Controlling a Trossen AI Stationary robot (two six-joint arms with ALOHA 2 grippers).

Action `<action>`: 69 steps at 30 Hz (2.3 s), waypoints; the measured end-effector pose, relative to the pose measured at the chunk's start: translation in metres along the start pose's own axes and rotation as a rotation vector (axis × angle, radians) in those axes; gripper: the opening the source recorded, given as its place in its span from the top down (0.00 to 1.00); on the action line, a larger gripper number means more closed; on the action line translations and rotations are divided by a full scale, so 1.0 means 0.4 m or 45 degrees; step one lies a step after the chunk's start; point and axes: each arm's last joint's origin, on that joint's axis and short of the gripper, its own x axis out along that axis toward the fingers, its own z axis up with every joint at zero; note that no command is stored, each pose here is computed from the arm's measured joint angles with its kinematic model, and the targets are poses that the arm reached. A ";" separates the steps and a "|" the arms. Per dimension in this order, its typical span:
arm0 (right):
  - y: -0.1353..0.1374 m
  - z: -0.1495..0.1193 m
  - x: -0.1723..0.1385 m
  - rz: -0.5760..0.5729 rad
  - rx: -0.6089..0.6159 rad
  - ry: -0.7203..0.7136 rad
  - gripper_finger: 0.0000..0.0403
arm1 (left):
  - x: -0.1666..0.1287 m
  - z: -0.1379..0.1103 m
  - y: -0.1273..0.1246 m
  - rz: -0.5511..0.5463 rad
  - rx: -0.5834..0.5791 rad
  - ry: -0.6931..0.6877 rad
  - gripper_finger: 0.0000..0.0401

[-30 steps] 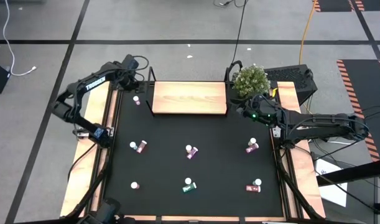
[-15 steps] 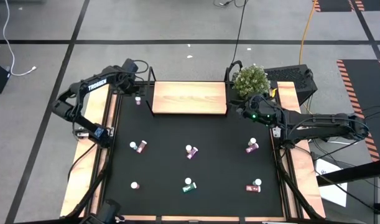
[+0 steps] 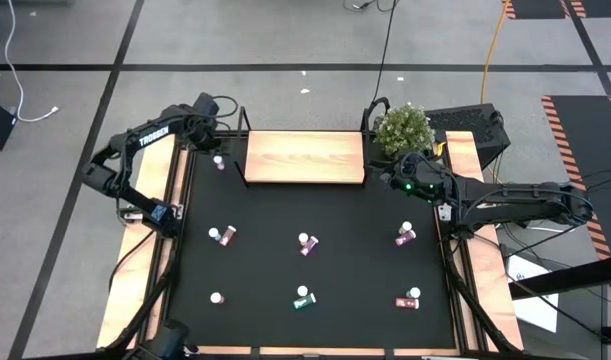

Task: Pick and place medicine bottles onto shelf by color
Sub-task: Put the top left pink medicine bottle on the shelf

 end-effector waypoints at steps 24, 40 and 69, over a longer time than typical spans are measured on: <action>0.000 0.000 0.000 0.000 0.023 0.000 0.54 | 0.028 -0.022 -0.016 0.024 0.093 0.010 0.51; 0.001 -0.001 0.000 0.005 0.034 0.005 0.54 | 0.027 -0.022 -0.014 0.025 0.130 0.013 0.56; 0.001 -0.001 0.000 0.006 0.033 0.006 0.54 | 0.026 -0.023 -0.016 0.027 0.011 0.014 0.71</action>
